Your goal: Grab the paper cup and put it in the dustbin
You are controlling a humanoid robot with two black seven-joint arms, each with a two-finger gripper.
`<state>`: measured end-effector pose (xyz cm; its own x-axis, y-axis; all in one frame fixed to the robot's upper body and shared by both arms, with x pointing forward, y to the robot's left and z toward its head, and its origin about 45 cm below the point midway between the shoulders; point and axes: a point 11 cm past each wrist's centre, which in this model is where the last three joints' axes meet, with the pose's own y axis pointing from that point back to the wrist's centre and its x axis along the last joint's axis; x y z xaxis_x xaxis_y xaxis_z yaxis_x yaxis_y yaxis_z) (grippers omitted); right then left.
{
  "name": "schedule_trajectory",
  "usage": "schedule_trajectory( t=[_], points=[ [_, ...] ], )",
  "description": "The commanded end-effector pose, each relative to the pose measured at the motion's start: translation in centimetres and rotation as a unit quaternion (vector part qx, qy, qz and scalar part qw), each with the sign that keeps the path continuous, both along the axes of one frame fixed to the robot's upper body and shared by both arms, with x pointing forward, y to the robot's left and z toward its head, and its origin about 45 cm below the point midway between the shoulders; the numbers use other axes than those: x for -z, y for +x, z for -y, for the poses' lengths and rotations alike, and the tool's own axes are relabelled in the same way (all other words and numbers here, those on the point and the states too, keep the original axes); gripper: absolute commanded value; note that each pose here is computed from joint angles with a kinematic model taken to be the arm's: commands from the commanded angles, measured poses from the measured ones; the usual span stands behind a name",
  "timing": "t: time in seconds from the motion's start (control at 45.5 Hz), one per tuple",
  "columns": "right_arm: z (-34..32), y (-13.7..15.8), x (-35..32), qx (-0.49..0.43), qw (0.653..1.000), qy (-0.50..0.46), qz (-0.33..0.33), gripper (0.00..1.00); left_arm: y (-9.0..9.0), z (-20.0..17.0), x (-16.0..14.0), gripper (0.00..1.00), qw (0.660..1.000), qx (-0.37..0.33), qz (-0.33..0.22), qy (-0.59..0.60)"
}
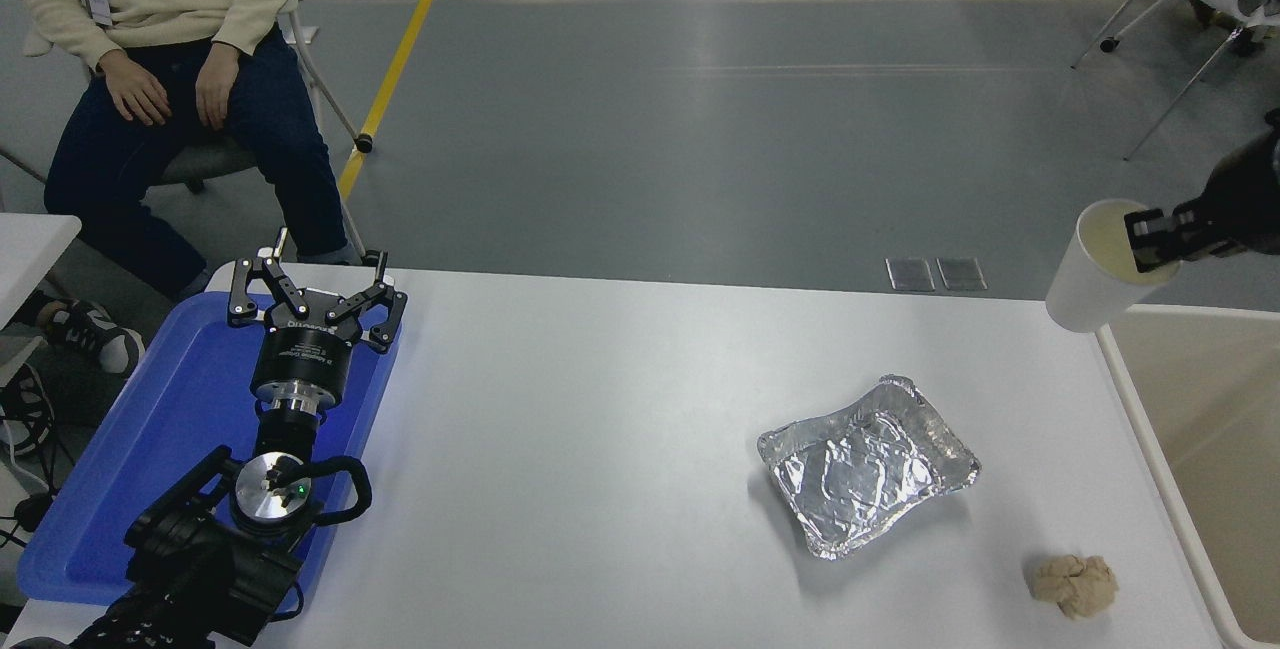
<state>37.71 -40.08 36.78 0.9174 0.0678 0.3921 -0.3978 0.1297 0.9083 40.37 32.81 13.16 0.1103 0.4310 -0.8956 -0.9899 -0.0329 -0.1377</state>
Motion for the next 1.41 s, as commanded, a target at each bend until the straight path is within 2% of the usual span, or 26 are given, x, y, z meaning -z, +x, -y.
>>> schedule_trajectory(
  t=[0.0, 0.198, 0.418, 0.813, 1.077, 1.385],
  points=[
    [0.0, -0.8, -1.2, 0.004, 1.000, -0.005, -0.003, 0.00, 0.0, 0.0, 0.0, 1.00, 1.000, 0.000, 0.000, 0.001],
    [3.0, -1.8, -0.7, 0.036, 0.999, -0.016, -0.006, 0.00, 0.0, 0.0, 0.0, 1.00, 1.000, 0.000, 0.000, 0.001],
    [10.5, -2.0, -0.6, 0.111, 0.992, -0.059, 0.022, 0.00, 0.0, 0.0, 0.0, 1.00, 1.000, 0.000, 0.001, 0.000],
    [23.3, -6.0, 0.8, 0.224, 0.963, -0.146, 0.040, 0.00, 0.0, 0.0, 0.0, 1.00, 1.000, 0.000, 0.000, 0.001],
    [26.8, -7.5, 4.2, 0.252, 0.953, -0.163, 0.044, 0.00, 0.0, 0.0, 0.0, 1.00, 1.000, 0.000, 0.000, 0.000],
    [27.8, -8.9, 9.5, 0.284, 0.948, -0.134, 0.053, 0.00, 0.0, 0.0, 0.0, 1.00, 1.000, 0.000, 0.000, 0.000]
  ],
)
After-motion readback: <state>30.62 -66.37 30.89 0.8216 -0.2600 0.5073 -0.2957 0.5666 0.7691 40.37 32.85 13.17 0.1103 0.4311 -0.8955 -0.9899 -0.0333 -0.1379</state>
